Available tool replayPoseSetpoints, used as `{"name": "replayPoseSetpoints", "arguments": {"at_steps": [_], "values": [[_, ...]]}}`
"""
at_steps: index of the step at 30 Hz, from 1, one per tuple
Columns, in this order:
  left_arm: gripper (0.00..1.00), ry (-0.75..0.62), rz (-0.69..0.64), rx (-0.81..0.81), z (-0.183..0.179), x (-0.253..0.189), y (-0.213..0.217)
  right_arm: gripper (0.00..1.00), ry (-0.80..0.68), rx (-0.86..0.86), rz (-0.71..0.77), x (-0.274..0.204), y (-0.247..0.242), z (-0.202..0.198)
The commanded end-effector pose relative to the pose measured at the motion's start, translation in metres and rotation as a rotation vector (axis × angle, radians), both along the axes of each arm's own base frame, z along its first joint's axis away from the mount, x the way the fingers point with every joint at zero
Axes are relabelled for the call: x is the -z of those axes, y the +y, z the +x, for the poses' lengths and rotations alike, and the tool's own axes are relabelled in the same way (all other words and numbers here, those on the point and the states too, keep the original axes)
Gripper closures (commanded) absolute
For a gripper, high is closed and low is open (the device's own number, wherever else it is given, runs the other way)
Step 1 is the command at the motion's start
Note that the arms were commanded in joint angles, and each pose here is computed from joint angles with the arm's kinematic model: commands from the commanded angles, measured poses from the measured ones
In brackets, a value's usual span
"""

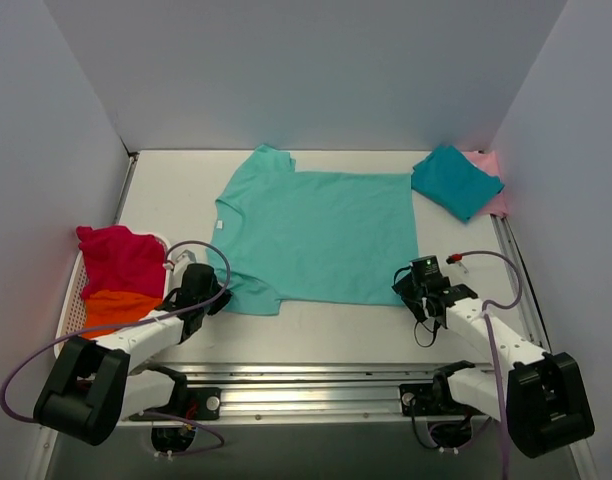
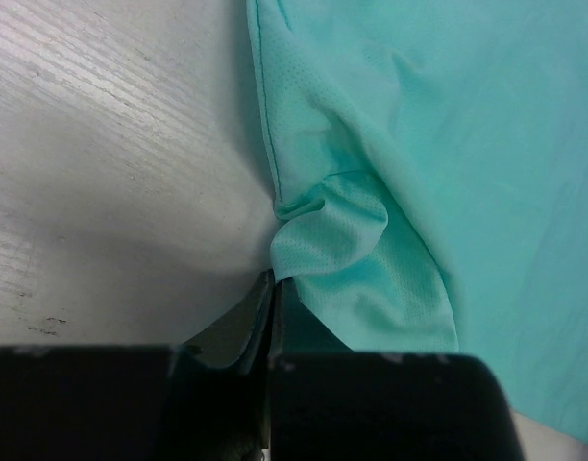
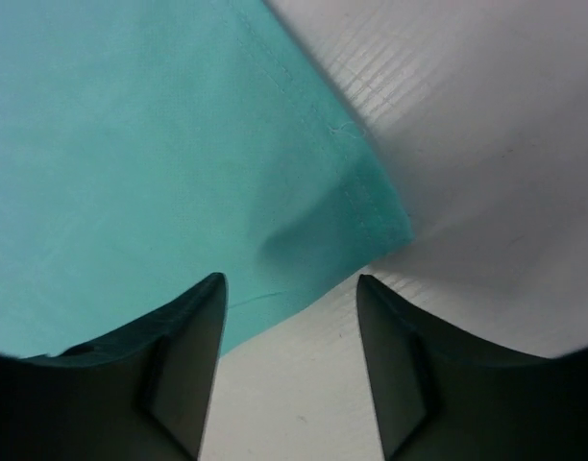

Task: Fold and stack the t-shirts
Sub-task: Grap the side of the flattened tshirt closest away from the robot with both arms

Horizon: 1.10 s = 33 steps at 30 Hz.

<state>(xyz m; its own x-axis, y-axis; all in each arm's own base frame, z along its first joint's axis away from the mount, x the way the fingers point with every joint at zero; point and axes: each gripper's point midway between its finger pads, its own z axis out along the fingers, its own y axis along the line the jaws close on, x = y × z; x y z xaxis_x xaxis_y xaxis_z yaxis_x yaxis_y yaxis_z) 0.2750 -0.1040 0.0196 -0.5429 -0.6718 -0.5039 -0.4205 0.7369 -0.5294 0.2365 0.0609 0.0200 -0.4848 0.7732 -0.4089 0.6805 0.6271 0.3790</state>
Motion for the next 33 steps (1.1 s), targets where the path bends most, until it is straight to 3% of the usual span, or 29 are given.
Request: {"name": "replayPoseSetpoints", "arguments": {"at_steps": [1,6,8,12,17,22,24,33], "values": [[0.98,-0.007,0.006,0.014,-0.001,0.000,0.001,0.51,0.013,0.060,-0.074,-0.002,-0.021,-0.012],[0.98,-0.006,0.007,0.011,-0.001,-0.001,0.001,0.58,0.021,0.060,-0.080,0.004,-0.024,-0.014],[0.98,-0.004,0.008,0.013,-0.001,-0.001,0.001,0.55,0.031,0.049,-0.067,0.007,-0.021,-0.013],[0.98,-0.005,0.011,0.009,-0.002,-0.002,0.002,0.35,0.040,0.031,-0.045,0.009,-0.015,-0.013],[0.98,-0.004,0.012,0.008,-0.003,-0.001,0.003,0.31,0.031,0.044,-0.063,0.005,-0.020,-0.016],[0.98,-0.004,0.012,0.012,-0.003,-0.001,0.003,0.35,0.016,0.062,-0.082,0.005,-0.025,-0.012],[0.98,-0.004,0.013,0.011,-0.003,-0.001,0.003,0.42,0.030,0.063,-0.087,0.010,-0.027,-0.012],[0.98,-0.006,0.011,0.009,-0.003,-0.002,0.003,0.57,0.055,0.049,-0.076,0.019,-0.027,-0.005]]}}
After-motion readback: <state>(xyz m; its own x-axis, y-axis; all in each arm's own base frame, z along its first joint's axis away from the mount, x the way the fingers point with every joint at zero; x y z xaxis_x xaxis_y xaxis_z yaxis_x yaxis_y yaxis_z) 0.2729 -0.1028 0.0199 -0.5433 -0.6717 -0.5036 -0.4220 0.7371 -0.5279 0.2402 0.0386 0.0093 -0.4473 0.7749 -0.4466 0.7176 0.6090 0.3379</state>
